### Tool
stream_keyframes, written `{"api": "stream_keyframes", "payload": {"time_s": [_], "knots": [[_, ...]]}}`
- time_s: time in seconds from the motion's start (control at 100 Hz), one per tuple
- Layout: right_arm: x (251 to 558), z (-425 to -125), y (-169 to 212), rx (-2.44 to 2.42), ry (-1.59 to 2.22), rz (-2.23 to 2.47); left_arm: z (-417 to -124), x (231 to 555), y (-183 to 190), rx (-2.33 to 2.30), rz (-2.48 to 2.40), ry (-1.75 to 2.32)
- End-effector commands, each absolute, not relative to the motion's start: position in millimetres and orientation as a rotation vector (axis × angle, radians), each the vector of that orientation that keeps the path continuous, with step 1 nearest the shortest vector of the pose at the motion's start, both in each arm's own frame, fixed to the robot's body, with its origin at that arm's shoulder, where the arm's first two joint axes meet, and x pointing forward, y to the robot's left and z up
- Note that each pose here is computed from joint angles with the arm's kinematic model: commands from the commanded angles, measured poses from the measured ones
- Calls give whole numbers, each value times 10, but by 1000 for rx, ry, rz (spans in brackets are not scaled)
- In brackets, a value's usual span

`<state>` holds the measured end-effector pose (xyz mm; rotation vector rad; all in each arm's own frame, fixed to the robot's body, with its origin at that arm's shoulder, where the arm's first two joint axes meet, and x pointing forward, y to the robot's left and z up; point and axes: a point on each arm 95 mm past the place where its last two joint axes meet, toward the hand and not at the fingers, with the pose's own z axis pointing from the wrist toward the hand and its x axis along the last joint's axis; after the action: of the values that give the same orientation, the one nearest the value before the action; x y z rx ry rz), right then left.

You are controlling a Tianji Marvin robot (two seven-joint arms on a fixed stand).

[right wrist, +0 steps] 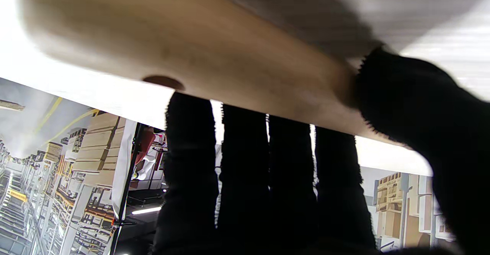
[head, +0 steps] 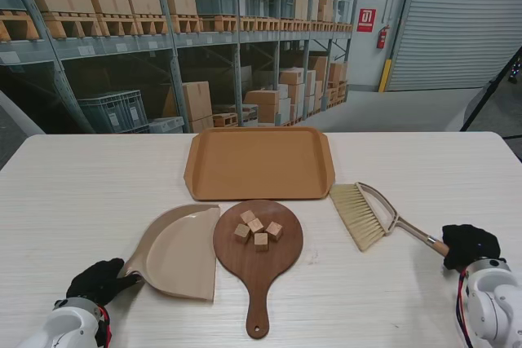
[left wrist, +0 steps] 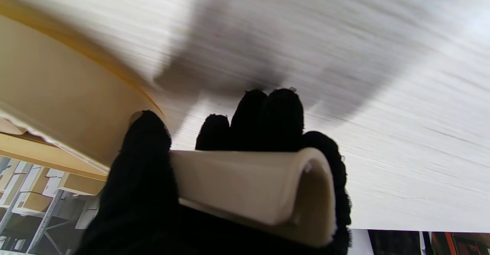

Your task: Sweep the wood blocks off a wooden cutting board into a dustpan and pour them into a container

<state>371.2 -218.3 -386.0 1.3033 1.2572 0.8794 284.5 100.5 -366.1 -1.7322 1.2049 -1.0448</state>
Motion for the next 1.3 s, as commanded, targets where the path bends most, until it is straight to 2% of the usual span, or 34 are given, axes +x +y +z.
{"api": "stream_keyframes", "payload": {"time_s": [0.0,0.8,1.29], "knots": [[3592,-4081,-2201,1354,1301,832,-3711,2796,991,-1762,-1027,1218],[3646,-4052,-2096,1415,1266,853,-3716,2788,1002,-1764,-1024,1213],[3651,-3840,-1993,1400,1185,870,-3714,2783,1019,-1759,-1024,1207]]}}
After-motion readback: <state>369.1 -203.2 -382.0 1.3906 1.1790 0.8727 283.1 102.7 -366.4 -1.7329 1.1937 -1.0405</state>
